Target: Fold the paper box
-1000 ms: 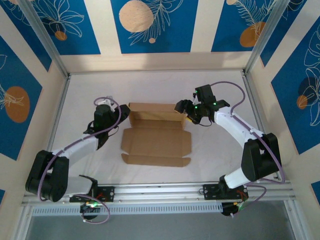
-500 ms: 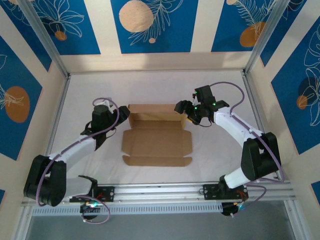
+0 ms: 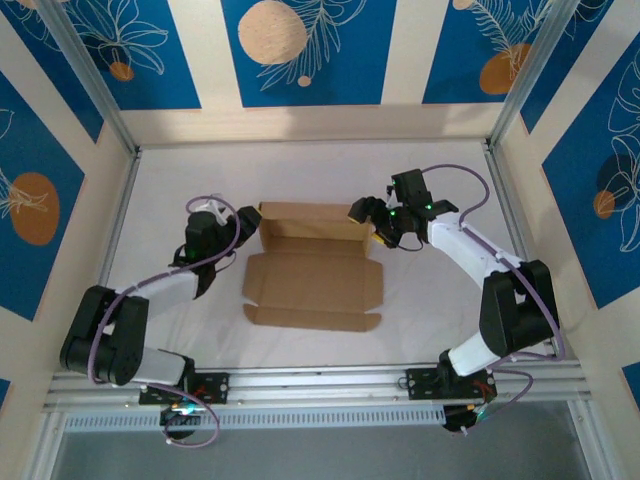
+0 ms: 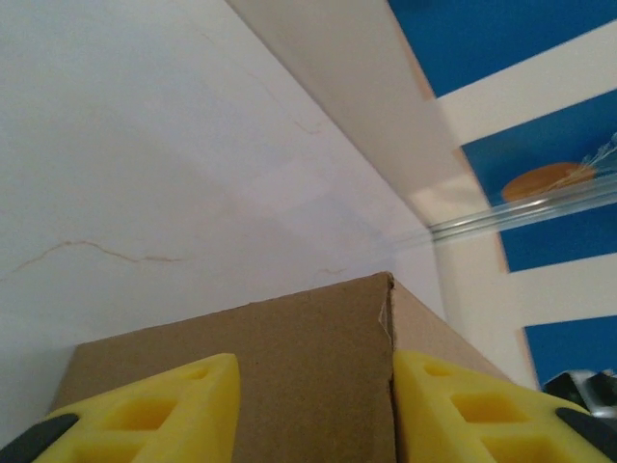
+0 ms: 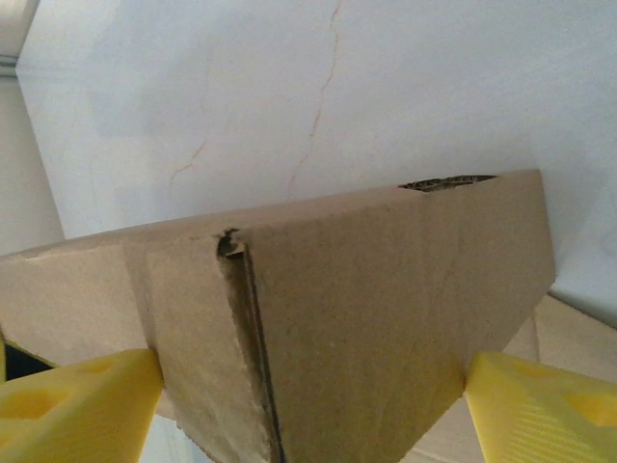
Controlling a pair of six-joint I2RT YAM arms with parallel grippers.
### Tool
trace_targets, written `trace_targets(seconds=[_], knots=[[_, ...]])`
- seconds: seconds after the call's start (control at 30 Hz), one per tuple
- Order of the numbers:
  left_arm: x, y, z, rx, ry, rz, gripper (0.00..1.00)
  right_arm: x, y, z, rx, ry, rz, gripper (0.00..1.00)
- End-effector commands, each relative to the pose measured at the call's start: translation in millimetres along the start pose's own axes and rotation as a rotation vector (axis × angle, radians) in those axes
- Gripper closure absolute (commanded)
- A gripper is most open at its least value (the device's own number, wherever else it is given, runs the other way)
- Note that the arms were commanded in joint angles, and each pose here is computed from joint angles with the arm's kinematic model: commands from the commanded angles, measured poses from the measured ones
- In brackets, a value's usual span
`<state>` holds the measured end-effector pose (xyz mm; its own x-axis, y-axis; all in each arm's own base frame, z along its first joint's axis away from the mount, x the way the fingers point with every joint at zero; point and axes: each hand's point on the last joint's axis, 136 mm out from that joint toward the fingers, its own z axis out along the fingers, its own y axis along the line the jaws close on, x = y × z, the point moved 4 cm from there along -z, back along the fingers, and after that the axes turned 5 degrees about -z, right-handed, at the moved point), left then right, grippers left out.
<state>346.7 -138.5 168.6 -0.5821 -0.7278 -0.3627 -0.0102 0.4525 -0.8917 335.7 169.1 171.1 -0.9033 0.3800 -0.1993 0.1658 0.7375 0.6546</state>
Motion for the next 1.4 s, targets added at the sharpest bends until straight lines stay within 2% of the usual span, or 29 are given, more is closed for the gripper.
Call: trace_targets(seconds=[0.0,0.3,0.4,0.57,0.77,0.87,1.0,1.2,1.37], knots=[[24,-3,0,0.089,0.086,-0.069,0.57,12,9,14,-0.081,0.085,0.06,0.18],[44,12,3,0.114,0.028,-0.233,0.6,13,18,22,-0.208,0.061,0.205,0.21],[44,5,3,0.135,0.026,-0.228,0.61,17,20,25,-0.232,0.064,0.226,0.21],[42,2,-4,0.077,0.019,-0.157,0.6,16,4,17,-0.126,0.03,0.184,0.24],[41,14,-15,-0.113,0.041,-0.009,0.6,5,-10,-5,0.065,-0.011,-0.023,0.18],[40,23,-20,-0.188,0.041,0.037,0.63,-4,-10,-18,0.105,-0.047,-0.141,0.12],[38,27,-25,-0.241,0.036,0.065,0.64,-12,1,-41,0.114,-0.105,-0.331,0.12],[33,20,-29,-0.236,0.011,0.077,0.64,-10,4,-78,0.104,-0.343,-0.565,0.13],[30,13,-27,-0.226,0.008,0.07,0.64,20,4,-85,0.027,-0.556,-0.844,0.22]])
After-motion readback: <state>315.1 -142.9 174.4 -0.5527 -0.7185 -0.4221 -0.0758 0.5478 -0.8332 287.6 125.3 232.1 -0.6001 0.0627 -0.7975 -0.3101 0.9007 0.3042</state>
